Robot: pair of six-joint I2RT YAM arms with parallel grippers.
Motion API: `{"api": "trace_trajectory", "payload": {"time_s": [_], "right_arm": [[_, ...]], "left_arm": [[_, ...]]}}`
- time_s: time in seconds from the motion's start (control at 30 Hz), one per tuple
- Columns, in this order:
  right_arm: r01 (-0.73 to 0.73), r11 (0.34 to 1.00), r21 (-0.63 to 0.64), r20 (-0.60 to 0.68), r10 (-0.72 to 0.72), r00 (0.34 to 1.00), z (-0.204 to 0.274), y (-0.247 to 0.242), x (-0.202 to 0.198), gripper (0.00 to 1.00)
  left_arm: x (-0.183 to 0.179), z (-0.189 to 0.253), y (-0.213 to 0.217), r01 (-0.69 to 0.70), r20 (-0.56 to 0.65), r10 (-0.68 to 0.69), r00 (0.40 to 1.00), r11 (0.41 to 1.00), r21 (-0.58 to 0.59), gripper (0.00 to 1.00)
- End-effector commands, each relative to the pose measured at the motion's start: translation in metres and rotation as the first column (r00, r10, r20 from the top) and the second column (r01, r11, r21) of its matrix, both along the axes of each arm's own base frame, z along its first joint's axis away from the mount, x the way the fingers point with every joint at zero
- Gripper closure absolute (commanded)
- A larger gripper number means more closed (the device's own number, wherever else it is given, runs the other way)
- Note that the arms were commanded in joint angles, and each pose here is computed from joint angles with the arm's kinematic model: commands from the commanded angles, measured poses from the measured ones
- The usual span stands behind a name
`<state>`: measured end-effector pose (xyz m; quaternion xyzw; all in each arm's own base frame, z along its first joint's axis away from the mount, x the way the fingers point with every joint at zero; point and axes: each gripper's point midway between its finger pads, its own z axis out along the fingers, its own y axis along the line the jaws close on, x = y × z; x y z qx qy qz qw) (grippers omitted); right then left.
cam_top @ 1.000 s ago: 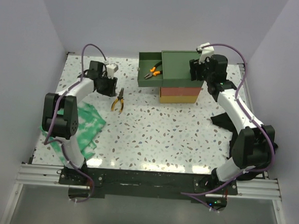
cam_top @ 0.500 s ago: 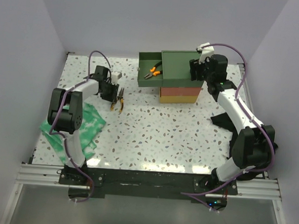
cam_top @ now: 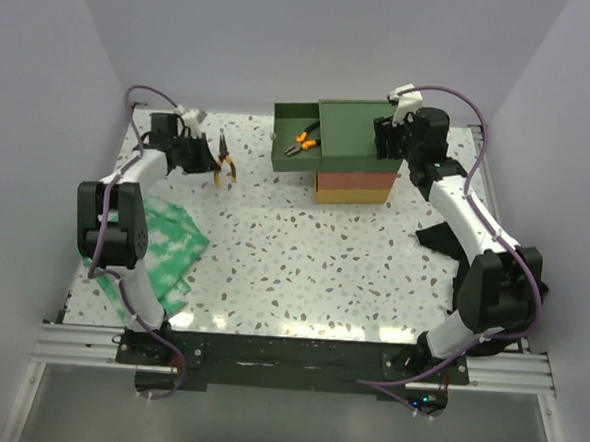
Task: Sort the tools into containers
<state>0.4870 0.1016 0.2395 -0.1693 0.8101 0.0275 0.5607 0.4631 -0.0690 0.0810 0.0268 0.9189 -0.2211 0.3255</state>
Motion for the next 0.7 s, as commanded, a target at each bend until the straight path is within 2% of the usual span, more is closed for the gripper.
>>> {"api": "trace_trajectory", "payload": {"time_s": [0.0, 0.03, 0.07, 0.1, 0.2, 0.23, 0.33, 0.43, 0.47, 0.53, 0.57, 0.67], "right_arm": [[-0.041, 0.993, -0.109, -0.39, -0.004, 0.921, -0.113, -0.014, -0.055, 0.34], [-0.042, 0.993, -0.11, -0.391, -0.005, 0.92, -0.114, -0.014, -0.055, 0.34], [-0.043, 0.993, -0.111, -0.391, -0.004, 0.921, -0.114, -0.014, -0.054, 0.34], [-0.041, 0.993, -0.111, -0.385, -0.005, 0.923, -0.112, -0.014, -0.053, 0.34], [-0.043, 0.993, -0.108, -0.383, -0.002, 0.924, -0.111, -0.013, -0.052, 0.34], [-0.04, 0.993, -0.109, -0.381, -0.005, 0.925, -0.111, -0.014, -0.052, 0.34], [-0.045, 0.994, -0.104, -0.375, 0.003, 0.927, -0.11, -0.012, -0.051, 0.34], [-0.045, 0.994, -0.097, -0.376, 0.005, 0.927, -0.108, -0.011, -0.052, 0.34], [-0.047, 0.994, -0.097, -0.381, 0.007, 0.925, -0.109, -0.011, -0.053, 0.34], [-0.047, 0.994, -0.095, -0.381, 0.007, 0.925, -0.109, -0.011, -0.054, 0.34], [-0.047, 0.995, -0.093, -0.386, 0.008, 0.923, -0.11, -0.011, -0.055, 0.34], [-0.044, 0.995, -0.088, -0.384, 0.007, 0.923, -0.11, -0.011, -0.057, 0.34]], "left_arm": [[0.042, 0.197, -0.047, 0.258, 0.555, -0.062, 0.83, 0.924, -0.282, 1.0], [0.039, 0.211, -0.058, 0.289, 0.563, -0.055, 0.825, 0.897, -0.335, 1.0], [0.042, 0.23, -0.065, 0.336, 0.617, -0.066, 0.785, 0.881, -0.334, 1.0], [0.039, 0.238, -0.073, 0.379, 0.626, -0.091, 0.775, 0.859, -0.344, 1.0], [0.037, 0.26, -0.102, 0.475, 0.648, -0.142, 0.749, 0.796, -0.376, 1.0], [0.034, 0.264, -0.113, 0.487, 0.63, -0.141, 0.763, 0.766, -0.419, 1.0], [0.03, 0.274, -0.141, 0.547, 0.657, -0.173, 0.734, 0.724, -0.42, 1.0], [0.028, 0.275, -0.171, 0.584, 0.668, -0.215, 0.713, 0.708, -0.396, 1.0], [0.03, 0.262, -0.178, 0.568, 0.631, -0.226, 0.742, 0.712, -0.413, 1.0], [0.034, 0.257, -0.19, 0.558, 0.63, -0.225, 0.743, 0.728, -0.399, 1.0], [0.038, 0.244, -0.191, 0.529, 0.591, -0.226, 0.775, 0.743, -0.41, 1.0], [0.048, 0.224, -0.195, 0.487, 0.554, -0.224, 0.802, 0.781, -0.391, 1.0]]}}
